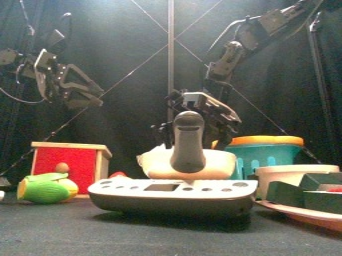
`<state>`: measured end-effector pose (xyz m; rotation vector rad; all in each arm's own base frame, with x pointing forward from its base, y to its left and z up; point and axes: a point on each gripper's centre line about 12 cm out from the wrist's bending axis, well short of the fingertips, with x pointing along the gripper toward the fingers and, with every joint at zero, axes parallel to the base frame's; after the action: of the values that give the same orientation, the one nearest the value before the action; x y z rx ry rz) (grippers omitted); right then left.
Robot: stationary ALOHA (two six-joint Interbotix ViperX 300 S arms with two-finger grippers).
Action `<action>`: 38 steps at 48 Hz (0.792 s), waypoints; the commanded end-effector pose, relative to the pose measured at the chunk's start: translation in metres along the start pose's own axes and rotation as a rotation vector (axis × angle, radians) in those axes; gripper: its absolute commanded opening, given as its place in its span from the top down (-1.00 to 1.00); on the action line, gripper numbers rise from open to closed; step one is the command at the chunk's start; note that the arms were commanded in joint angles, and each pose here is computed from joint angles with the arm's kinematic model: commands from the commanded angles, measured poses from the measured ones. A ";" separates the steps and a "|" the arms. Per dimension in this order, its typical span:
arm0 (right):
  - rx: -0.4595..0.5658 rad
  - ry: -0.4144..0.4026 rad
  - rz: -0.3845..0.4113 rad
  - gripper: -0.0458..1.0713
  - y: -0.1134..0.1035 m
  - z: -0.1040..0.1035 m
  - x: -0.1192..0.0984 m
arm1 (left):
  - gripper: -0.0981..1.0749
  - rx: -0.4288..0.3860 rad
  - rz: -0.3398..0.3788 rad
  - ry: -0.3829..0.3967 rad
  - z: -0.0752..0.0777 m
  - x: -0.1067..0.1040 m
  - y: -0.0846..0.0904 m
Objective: Grab starfruit
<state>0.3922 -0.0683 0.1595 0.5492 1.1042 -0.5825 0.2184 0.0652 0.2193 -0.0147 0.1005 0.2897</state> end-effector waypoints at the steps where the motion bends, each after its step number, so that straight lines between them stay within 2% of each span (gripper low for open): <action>1: 0.005 -0.054 0.038 -0.35 0.006 0.011 -0.022 | -0.67 0.001 -0.005 -0.021 0.007 0.002 -0.001; 11: -0.002 -0.040 0.030 -0.42 0.004 0.004 -0.023 | -0.67 0.001 -0.005 -0.023 0.008 0.003 -0.001; 23: 0.004 -0.080 0.081 -0.73 0.001 -0.002 -0.012 | -0.67 0.001 -0.004 -0.023 0.008 0.003 -0.001; 29: 0.011 -0.078 0.094 -0.75 -0.002 -0.009 -0.003 | -0.67 0.002 -0.001 -0.026 0.009 0.003 0.000; 38: 0.036 -0.109 0.129 -0.75 -0.008 -0.009 0.006 | -0.67 0.003 0.002 -0.029 0.010 0.003 0.000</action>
<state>0.3797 -0.0641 0.1368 0.5883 1.0227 -0.5299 0.2188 0.0649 0.2198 -0.0144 0.0990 0.2881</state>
